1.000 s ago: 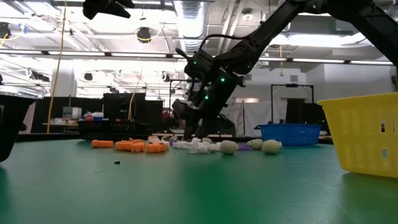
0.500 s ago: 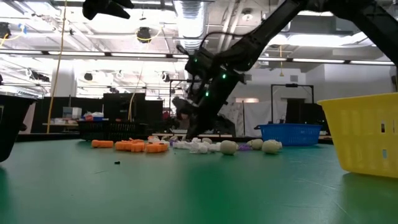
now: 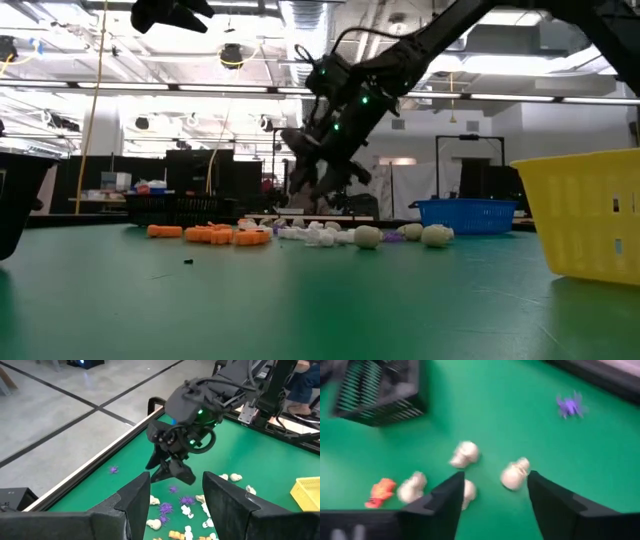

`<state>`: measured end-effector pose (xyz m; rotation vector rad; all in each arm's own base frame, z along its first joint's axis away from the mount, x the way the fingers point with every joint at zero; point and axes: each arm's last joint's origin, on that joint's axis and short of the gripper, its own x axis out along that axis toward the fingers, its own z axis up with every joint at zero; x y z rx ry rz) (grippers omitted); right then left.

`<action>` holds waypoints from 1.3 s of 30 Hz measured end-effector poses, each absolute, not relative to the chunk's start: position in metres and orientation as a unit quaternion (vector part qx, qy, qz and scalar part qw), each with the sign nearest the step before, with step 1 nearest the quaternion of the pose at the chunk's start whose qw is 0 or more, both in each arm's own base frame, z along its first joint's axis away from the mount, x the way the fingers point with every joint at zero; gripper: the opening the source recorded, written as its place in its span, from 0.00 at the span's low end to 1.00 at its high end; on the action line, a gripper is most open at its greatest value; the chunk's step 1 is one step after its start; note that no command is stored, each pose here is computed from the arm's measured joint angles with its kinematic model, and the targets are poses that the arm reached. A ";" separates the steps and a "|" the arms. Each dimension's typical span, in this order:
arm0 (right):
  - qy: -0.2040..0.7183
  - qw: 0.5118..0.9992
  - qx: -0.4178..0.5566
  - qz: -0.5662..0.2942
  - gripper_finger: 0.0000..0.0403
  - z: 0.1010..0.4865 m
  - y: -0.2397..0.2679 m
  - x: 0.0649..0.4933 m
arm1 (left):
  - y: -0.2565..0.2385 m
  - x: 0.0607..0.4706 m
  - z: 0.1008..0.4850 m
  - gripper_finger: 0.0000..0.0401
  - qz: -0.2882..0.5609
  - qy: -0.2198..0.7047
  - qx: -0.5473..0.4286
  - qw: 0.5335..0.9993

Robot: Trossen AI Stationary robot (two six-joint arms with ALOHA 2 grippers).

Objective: Sort Halloween decoration
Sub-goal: Put the skull toy into the blue basket

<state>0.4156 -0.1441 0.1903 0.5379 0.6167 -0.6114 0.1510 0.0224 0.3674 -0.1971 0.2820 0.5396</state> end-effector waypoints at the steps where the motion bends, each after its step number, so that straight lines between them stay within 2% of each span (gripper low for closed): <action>1: 0.293 0.870 0.258 -0.301 0.65 0.186 -0.146 0.416 | 0.022 0.151 0.367 0.43 0.266 0.139 -0.097 0.949; 16: 0.263 0.860 0.276 -0.339 0.57 0.178 -0.150 0.421 | 0.022 0.137 0.374 0.43 0.269 0.111 -0.108 0.951; 39: 0.275 0.838 0.310 -0.356 0.56 0.173 -0.149 0.418 | 0.021 0.126 0.378 0.43 0.265 0.092 -0.110 0.953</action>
